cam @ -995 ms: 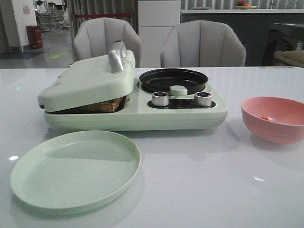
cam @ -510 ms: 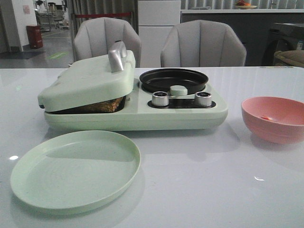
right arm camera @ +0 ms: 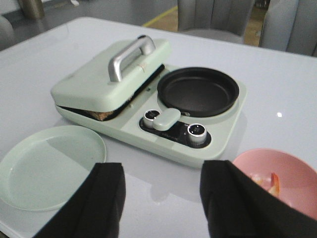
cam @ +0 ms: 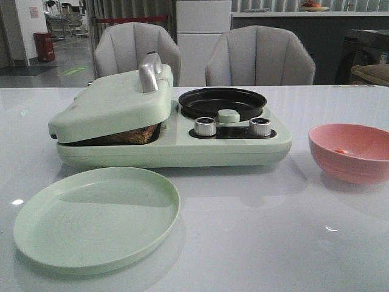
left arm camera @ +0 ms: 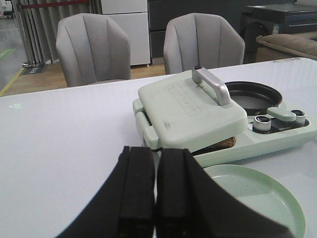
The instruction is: Make breakfast with bread and shrimp
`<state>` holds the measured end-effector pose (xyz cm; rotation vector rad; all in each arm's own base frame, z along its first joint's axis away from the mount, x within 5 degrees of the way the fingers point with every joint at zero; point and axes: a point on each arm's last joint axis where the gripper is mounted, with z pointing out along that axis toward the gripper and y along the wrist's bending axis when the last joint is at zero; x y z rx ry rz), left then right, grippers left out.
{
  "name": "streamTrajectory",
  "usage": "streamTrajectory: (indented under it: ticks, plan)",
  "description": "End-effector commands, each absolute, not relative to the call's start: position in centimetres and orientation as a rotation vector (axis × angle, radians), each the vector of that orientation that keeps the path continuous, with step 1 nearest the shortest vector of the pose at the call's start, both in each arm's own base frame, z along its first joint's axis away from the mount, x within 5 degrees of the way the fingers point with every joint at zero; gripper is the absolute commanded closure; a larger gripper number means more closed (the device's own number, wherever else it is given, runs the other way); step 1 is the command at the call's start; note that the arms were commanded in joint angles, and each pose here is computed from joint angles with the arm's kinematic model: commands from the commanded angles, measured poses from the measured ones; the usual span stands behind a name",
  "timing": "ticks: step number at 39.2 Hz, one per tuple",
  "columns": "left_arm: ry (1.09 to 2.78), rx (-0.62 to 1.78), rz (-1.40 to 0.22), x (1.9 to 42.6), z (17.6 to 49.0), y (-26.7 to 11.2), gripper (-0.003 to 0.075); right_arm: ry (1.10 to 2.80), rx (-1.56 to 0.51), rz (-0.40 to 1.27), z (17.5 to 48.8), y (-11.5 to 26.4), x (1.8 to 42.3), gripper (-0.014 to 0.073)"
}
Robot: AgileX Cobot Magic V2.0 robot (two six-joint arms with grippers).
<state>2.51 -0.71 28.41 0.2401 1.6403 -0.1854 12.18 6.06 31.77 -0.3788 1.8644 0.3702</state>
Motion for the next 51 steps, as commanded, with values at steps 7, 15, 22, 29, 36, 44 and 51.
streamTrajectory:
  ticks: [7, 15, 22, 29, 36, 44, 51]
  plan:
    - [1.546, 0.218, -0.215, 2.4, 29.9, -0.7, 0.0608, 2.032, -0.204, 0.283, 33.3, 5.7, 18.6, 0.0137]
    - [1.546, 0.218, -0.215, 2.4, 29.9, -0.7, 0.0608, 2.123, 0.001, 0.221, 32.0, 3.1, 22.3, 0.0137]
    - [1.545, 0.218, -0.215, 2.4, 29.9, -0.7, 0.0608, 2.202, 0.131, 0.153, 30.6, 0.6, 25.0, 0.0137]
    - [1.545, 0.218, -0.215, 2.4, 29.9, -0.7, 0.0608, 2.29, 0.245, 0.104, 28.9, -2.1, 28.3, 0.0137]
    - [1.545, 0.218, -0.215, 2.4, 29.9, -0.7, 0.0608, 2.402, 0.285, 0.094, 26.6, -3.3, 31.4, 0.0137]
    - [1.545, 0.218, -0.215, 2.4, 29.9, -0.7, 0.0608, 2.48, 0.299, 0.097, 23.7, -3.6, 34.1, 0.0137]
    - [1.545, 0.218, -0.215, 2.4, 29.9, -0.7, 0.0608, 2.546, 0.321, 0.11, 21.0, -3.8, 36.0, 0.0144]
